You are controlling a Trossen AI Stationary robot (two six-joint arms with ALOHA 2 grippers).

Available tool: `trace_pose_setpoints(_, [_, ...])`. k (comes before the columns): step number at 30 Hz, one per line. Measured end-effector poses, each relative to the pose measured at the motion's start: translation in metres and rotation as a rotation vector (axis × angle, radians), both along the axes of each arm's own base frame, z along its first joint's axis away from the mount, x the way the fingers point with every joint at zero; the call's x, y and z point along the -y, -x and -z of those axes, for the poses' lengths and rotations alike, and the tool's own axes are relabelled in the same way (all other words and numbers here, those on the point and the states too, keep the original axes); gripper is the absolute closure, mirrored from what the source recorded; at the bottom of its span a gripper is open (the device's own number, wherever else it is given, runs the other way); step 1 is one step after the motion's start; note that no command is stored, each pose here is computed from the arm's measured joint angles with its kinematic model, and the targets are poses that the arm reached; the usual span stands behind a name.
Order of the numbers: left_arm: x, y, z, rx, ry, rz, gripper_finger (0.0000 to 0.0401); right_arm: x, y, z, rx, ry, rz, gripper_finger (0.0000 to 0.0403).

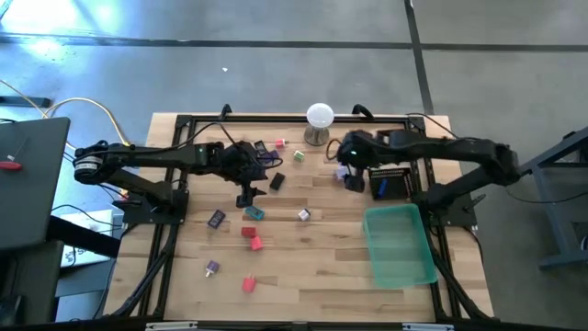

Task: Pick & Place Office items
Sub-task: Put the purple charger adapter into the green bin

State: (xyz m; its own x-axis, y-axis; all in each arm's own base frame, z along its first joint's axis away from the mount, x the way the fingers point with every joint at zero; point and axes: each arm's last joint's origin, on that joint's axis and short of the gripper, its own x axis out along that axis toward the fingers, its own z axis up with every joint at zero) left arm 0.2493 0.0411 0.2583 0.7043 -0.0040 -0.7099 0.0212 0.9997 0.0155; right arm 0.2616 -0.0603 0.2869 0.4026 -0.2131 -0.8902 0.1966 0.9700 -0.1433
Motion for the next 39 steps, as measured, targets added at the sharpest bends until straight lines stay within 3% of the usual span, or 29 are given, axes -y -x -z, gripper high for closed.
trace_pose_setpoints(7, [0.0,0.0,0.0,-0.001,0.0,-0.002,0.0167,0.035,-0.023,0.053,-0.219,-0.048,-0.105,0.0027])
trace_pose_setpoints(11, [0.0,0.0,0.0,-0.001,0.0,-0.002,0.0167,0.045,-0.029,0.073,-0.274,-0.091,-0.181,0.0028])
trace_pose_setpoints(20, [0.0,0.0,0.0,-0.002,0.002,-0.003,0.0167,0.061,-0.034,0.089,-0.286,-0.101,-0.188,0.0027])
trace_pose_setpoints(29, [0.0,0.002,0.006,-0.02,0.007,-0.003,0.0167,0.059,-0.035,0.091,-0.285,-0.103,-0.199,0.0027])
trace_pose_setpoints(39, [0.0,0.002,0.006,-0.02,0.013,-0.009,0.0167,0.055,-0.026,0.116,-0.292,-0.096,-0.209,0.0025])
